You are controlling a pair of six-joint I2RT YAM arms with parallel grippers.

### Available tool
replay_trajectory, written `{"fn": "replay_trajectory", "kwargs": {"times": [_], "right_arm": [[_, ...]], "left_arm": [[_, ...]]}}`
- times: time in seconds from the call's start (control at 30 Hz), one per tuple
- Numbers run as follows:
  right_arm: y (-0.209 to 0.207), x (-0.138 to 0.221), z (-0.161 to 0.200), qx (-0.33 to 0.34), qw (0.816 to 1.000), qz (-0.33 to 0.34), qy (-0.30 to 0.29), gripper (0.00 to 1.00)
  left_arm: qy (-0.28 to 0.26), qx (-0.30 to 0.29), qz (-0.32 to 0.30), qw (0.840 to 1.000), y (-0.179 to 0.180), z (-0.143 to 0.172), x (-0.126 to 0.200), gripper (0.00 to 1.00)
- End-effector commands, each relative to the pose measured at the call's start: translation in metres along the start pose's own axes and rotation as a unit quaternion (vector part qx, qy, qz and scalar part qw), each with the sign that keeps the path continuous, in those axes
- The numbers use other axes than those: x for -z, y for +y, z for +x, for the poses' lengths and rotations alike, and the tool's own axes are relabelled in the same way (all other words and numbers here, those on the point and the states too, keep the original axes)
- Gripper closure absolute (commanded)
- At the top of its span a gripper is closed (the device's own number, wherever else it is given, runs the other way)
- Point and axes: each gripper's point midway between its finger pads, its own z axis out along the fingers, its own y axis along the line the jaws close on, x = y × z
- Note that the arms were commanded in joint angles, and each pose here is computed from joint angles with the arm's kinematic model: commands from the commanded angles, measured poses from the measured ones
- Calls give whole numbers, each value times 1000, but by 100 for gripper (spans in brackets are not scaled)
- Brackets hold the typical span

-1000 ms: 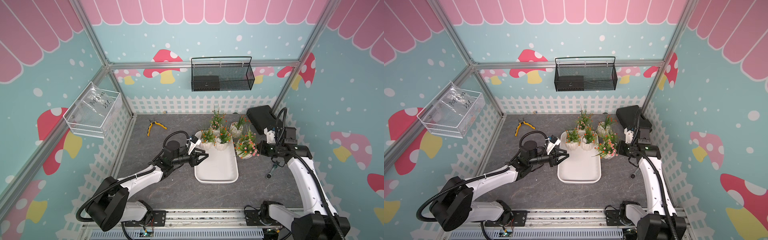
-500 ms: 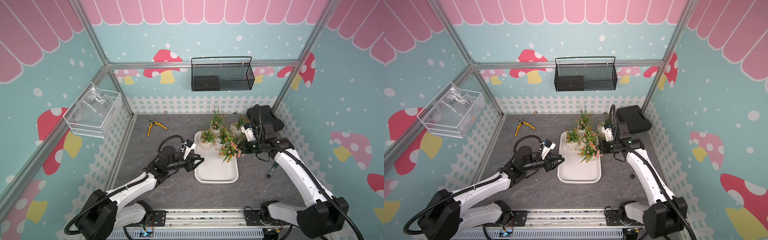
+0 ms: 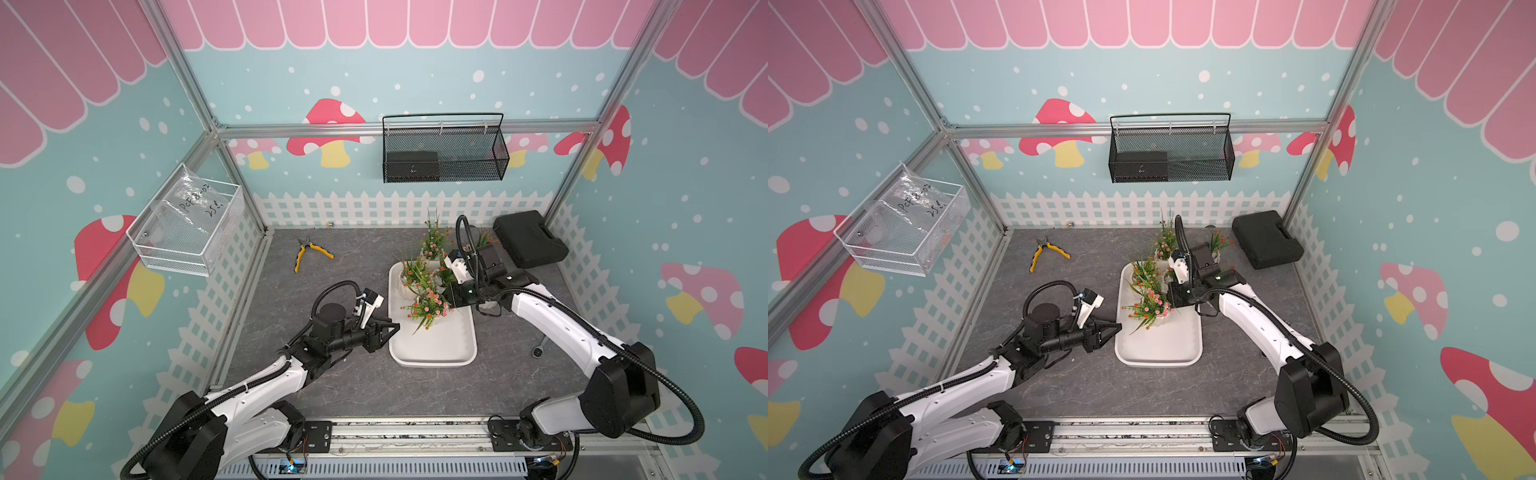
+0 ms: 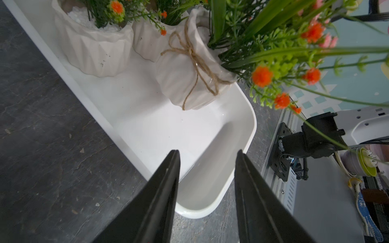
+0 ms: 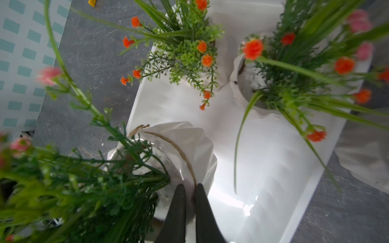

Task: Put the potted gypsophila into the storage box
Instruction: Place the baby's breath potted plant at the storage box.

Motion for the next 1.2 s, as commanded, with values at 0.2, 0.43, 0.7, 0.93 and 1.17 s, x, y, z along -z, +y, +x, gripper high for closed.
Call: {"fn": "replay_trajectory", "kwargs": {"times": [0.2,0.43,0.7,0.93,1.17], "right_arm": [[31,-22,-32,-12,998,-22,-57,98],[45,-51,-31,-18,999,-18,-48,98],[40,-69,-34,-32,999,13,-41,98],[36,-79,-37,-41,998,26,-35,98],[33,-88,-39,-45,998,32,-29,97]], "left_arm": [[9,-11,-19,1000,11,22,9,56],[2,-20,-22,1000,12,23,15,55],[4,-21,-27,999,14,25,17,55],[11,-15,-27,999,17,27,13,55],[15,-10,-28,999,20,27,11,55]]}}
